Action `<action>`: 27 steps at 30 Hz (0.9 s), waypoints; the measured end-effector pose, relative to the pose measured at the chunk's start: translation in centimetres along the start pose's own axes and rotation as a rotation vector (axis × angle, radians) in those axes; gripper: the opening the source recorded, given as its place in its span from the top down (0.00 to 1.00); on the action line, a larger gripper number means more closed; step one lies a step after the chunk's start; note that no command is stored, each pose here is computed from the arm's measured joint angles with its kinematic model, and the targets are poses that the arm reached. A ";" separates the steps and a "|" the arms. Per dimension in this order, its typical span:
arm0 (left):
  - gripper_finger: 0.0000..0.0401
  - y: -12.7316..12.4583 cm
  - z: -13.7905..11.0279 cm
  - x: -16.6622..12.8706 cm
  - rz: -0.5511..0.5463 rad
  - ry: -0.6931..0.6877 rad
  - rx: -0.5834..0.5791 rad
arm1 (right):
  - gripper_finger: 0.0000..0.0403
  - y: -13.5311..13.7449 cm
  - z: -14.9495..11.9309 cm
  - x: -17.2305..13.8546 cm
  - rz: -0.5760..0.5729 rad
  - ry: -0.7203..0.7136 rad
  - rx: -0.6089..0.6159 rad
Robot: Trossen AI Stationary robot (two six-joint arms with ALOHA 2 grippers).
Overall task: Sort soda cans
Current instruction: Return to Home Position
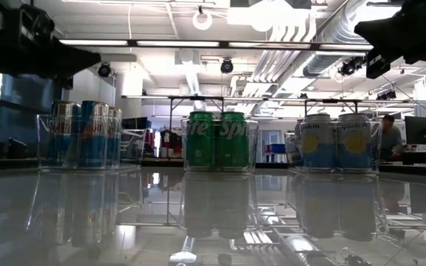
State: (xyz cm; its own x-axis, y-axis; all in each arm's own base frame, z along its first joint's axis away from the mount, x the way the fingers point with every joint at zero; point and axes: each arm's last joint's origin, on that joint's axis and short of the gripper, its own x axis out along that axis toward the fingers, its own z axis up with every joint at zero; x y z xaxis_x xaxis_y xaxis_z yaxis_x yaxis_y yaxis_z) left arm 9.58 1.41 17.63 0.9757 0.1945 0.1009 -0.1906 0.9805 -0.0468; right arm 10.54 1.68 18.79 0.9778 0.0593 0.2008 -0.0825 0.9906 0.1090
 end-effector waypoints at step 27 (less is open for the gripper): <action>1.00 -0.2 -0.8 0.0 -0.031 0.089 -0.031 | 1.00 -0.9 -3.1 -0.5 -0.231 0.308 -0.038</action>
State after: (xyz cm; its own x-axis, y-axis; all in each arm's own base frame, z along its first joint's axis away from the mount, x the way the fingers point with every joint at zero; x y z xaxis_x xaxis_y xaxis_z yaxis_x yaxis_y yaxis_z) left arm 9.68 1.15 16.81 0.9871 0.1595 0.0143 -0.1580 0.9845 -0.0757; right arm 10.71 1.11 15.61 0.9822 -0.1376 -0.1277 0.1485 0.9857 0.0796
